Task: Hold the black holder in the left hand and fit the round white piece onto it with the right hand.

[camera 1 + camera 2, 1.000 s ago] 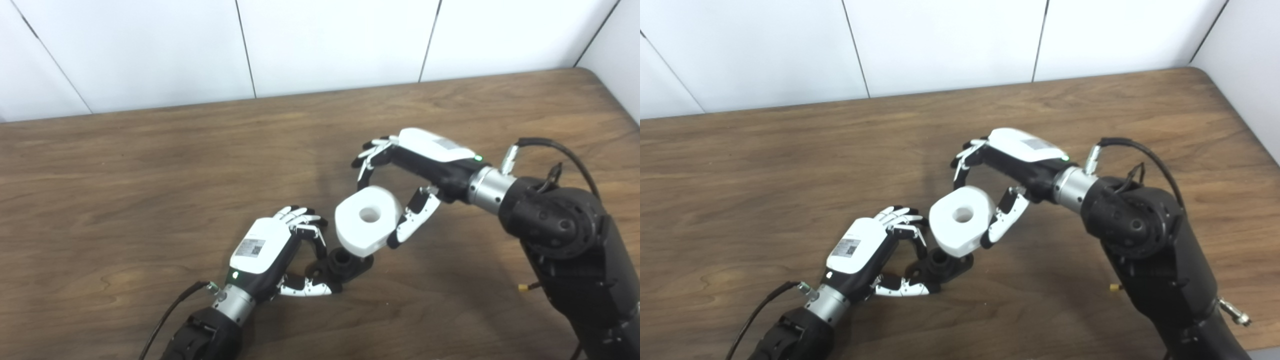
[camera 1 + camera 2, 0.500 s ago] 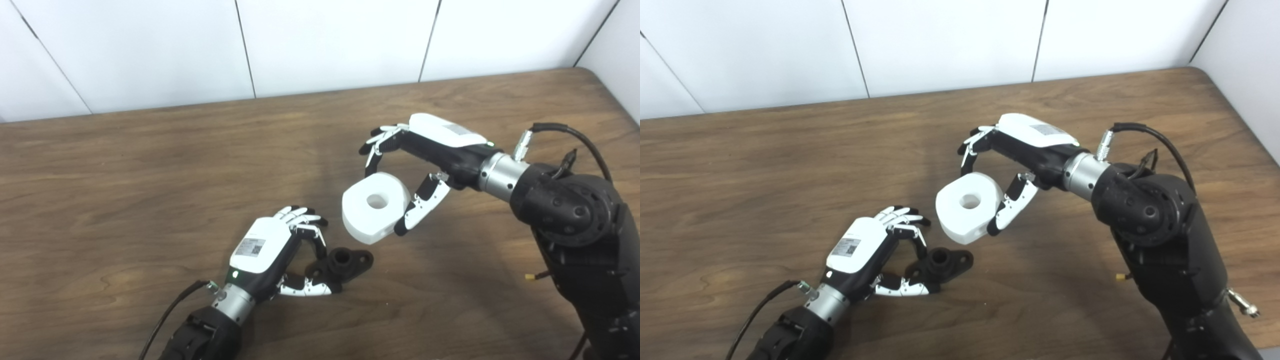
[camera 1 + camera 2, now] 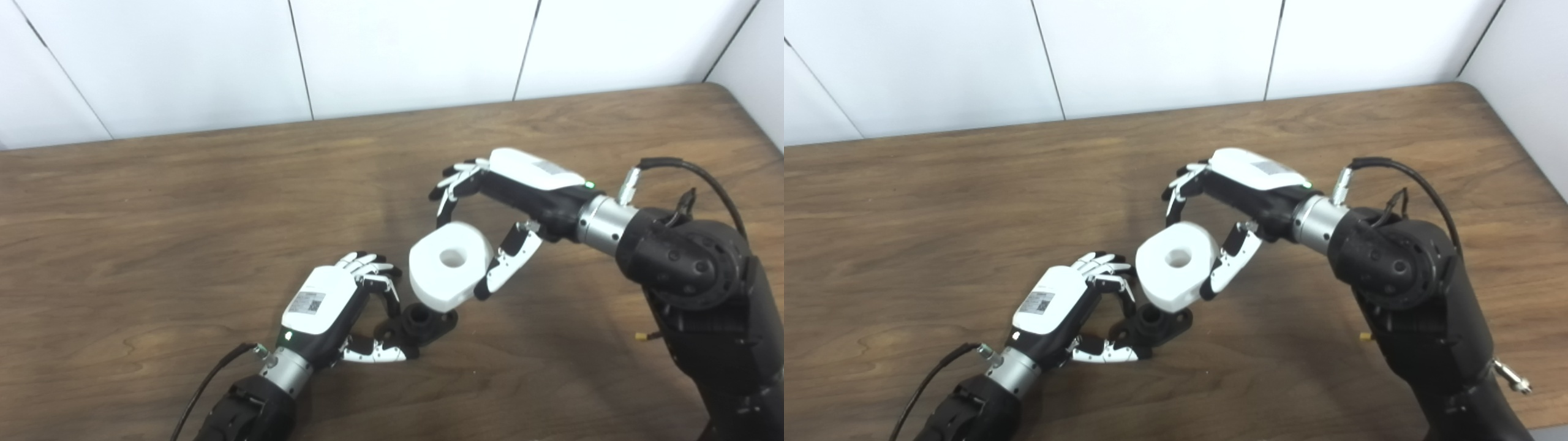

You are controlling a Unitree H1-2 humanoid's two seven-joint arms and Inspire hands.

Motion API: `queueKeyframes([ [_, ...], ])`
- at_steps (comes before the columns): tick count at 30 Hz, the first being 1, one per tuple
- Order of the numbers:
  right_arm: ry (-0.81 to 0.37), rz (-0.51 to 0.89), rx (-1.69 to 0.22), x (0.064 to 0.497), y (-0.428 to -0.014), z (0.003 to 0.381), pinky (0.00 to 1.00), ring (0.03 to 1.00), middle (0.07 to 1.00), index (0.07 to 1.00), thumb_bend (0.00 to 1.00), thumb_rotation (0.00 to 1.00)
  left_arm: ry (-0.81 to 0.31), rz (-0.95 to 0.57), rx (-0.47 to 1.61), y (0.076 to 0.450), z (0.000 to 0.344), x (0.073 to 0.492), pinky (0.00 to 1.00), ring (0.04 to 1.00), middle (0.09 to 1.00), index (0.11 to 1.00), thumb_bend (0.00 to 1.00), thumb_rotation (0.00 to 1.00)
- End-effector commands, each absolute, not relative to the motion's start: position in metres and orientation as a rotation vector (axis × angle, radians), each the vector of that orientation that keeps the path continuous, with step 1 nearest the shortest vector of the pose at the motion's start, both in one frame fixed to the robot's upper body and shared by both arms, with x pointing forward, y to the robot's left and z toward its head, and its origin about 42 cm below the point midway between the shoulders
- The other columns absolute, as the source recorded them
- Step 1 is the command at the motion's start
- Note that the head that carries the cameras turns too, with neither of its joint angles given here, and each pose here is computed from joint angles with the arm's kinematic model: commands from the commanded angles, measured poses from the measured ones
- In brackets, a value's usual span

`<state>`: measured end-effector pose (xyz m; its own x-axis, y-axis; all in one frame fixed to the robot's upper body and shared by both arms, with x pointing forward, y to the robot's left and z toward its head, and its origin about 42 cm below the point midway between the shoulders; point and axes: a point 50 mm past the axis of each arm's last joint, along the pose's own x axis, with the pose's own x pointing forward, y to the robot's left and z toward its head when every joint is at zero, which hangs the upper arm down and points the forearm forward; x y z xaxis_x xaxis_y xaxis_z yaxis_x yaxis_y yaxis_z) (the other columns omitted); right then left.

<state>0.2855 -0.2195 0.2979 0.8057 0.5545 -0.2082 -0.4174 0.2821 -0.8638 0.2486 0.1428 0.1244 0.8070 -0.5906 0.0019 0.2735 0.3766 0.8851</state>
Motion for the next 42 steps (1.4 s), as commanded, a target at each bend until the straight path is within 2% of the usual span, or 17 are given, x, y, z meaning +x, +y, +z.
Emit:
queueKeyframes([
  [1, -0.195, 0.635, -1.118, 0.283, -0.216, 0.307, 1.00, 0.932, 0.819, 0.484, 0.52, 0.13, -0.257, -0.626, 1.101, 0.146, 0.109, 0.246, 0.93, 0.879, 0.796, 0.486, 0.52, 0.05],
  [16, -0.187, 0.673, -1.137, 0.285, -0.202, 0.284, 1.00, 0.927, 0.832, 0.483, 0.52, 0.13, -0.264, -0.624, 1.116, 0.146, 0.107, 0.248, 0.94, 0.873, 0.790, 0.486, 0.52, 0.05],
  [42, -0.217, 0.671, -1.126, 0.282, -0.193, 0.289, 1.00, 0.935, 0.831, 0.483, 0.52, 0.13, -0.280, -0.616, 1.102, 0.142, 0.107, 0.248, 0.94, 0.871, 0.787, 0.485, 0.52, 0.05],
])
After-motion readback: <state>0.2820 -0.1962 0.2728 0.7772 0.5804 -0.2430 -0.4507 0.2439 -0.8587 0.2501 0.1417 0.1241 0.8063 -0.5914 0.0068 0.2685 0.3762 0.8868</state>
